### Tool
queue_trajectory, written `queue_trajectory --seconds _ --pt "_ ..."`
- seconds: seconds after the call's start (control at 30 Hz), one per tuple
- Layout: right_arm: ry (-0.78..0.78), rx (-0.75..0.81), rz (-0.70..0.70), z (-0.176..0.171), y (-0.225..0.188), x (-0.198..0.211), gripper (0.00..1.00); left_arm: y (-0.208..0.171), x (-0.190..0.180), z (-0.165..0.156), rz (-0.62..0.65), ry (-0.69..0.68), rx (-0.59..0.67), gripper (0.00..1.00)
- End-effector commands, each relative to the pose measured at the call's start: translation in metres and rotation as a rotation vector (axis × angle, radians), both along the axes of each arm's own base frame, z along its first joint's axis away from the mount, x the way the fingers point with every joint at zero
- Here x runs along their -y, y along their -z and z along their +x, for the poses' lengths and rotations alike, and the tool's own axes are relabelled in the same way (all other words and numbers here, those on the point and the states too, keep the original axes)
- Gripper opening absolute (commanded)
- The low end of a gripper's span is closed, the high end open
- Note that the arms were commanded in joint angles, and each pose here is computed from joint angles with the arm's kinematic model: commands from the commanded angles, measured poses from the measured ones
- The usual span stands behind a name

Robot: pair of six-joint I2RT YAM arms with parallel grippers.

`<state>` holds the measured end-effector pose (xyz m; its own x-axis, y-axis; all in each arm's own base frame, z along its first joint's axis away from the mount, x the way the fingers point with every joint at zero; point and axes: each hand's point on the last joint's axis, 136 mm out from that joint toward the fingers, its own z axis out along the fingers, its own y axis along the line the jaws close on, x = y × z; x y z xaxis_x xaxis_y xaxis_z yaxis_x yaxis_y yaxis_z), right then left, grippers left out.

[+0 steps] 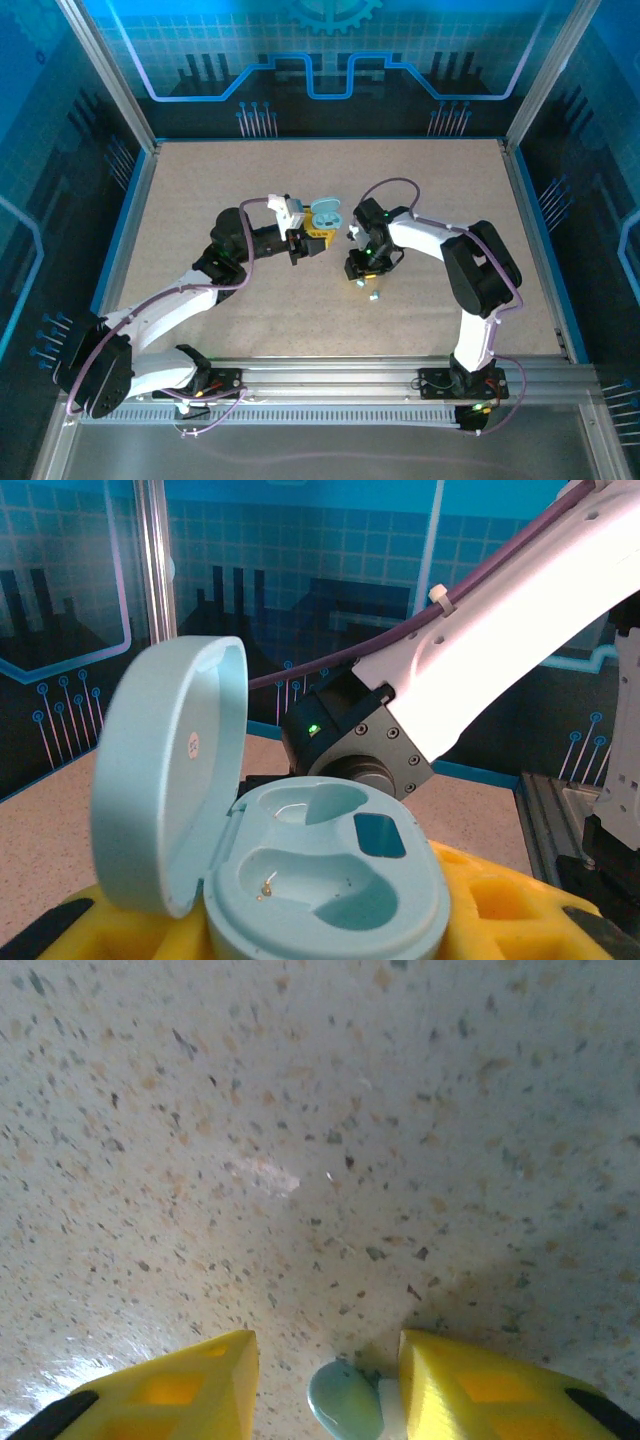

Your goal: Insert wireless bluetooth earbuds into charging case

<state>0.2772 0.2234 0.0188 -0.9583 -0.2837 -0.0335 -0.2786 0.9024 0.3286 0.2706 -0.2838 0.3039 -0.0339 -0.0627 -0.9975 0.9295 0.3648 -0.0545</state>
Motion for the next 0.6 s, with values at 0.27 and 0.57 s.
queue_trajectory --seconds 0.27,0.57 --pt "-0.031 -0.039 -0.029 -0.022 -0.009 0.001 0.40 -0.005 -0.003 -0.001 -0.012 -0.008 0.024 0.35" --pt "0.027 -0.023 -0.103 -0.012 -0.004 0.006 0.38 -0.005 -0.003 -0.001 -0.012 -0.008 0.023 0.35"
